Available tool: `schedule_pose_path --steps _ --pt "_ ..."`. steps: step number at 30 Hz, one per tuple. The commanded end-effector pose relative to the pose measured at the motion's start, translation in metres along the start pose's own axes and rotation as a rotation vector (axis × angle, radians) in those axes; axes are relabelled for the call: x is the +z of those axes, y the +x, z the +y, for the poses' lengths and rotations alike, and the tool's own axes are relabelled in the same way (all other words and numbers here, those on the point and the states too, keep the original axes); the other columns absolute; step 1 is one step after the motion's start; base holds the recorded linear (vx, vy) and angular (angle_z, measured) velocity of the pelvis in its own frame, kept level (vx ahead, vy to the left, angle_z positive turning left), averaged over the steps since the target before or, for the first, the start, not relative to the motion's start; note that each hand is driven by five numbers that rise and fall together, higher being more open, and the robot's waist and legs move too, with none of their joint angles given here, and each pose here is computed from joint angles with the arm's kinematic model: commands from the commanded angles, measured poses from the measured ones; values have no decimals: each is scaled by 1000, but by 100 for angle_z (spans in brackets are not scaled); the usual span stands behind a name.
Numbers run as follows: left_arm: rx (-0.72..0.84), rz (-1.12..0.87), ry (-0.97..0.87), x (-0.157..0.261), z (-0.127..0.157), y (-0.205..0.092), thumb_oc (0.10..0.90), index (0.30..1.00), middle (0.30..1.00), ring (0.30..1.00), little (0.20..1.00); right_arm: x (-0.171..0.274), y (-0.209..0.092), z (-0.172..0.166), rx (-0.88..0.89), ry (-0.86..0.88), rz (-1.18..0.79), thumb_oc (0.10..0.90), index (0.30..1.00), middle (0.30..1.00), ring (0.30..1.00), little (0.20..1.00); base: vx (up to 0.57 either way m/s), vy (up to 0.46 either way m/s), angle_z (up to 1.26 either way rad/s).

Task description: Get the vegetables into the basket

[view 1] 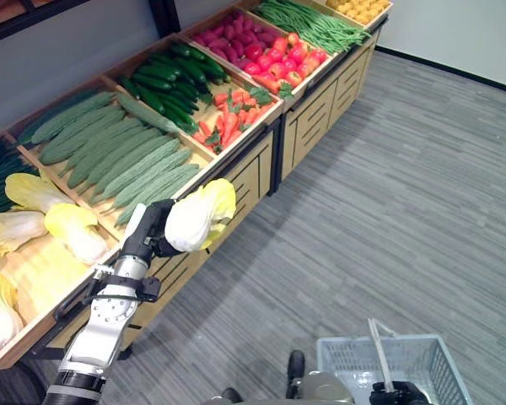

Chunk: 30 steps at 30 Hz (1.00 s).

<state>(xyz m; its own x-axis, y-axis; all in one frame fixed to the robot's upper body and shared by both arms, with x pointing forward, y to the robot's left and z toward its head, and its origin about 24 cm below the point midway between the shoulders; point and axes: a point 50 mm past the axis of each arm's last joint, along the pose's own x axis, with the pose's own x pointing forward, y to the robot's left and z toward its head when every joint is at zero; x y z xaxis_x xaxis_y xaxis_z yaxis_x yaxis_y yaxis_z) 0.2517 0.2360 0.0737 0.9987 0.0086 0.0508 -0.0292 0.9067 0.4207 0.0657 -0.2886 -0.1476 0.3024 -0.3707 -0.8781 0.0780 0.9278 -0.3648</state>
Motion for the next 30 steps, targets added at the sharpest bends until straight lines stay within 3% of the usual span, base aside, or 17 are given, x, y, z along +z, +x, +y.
schedule_pose_path --steps 1,8,20,30 --pt "60 -282 -21 56 16 14 400 300 300 300 300 18 2 4 10 8 -74 400 300 300 300 300 146 -265 16" --pt "57 -304 -61 60 13 18 400 300 300 300 300 28 3 -10 -27 -8 -97 400 300 300 300 300 92 -157 5" --pt "123 -290 56 56 36 1 400 300 300 300 300 35 3 9 22 48 -128 400 300 300 300 300 29 233 -69" --pt "127 -303 66 59 36 3 400 300 300 300 300 45 2 16 37 45 -161 400 300 300 300 300 -29 152 -69"
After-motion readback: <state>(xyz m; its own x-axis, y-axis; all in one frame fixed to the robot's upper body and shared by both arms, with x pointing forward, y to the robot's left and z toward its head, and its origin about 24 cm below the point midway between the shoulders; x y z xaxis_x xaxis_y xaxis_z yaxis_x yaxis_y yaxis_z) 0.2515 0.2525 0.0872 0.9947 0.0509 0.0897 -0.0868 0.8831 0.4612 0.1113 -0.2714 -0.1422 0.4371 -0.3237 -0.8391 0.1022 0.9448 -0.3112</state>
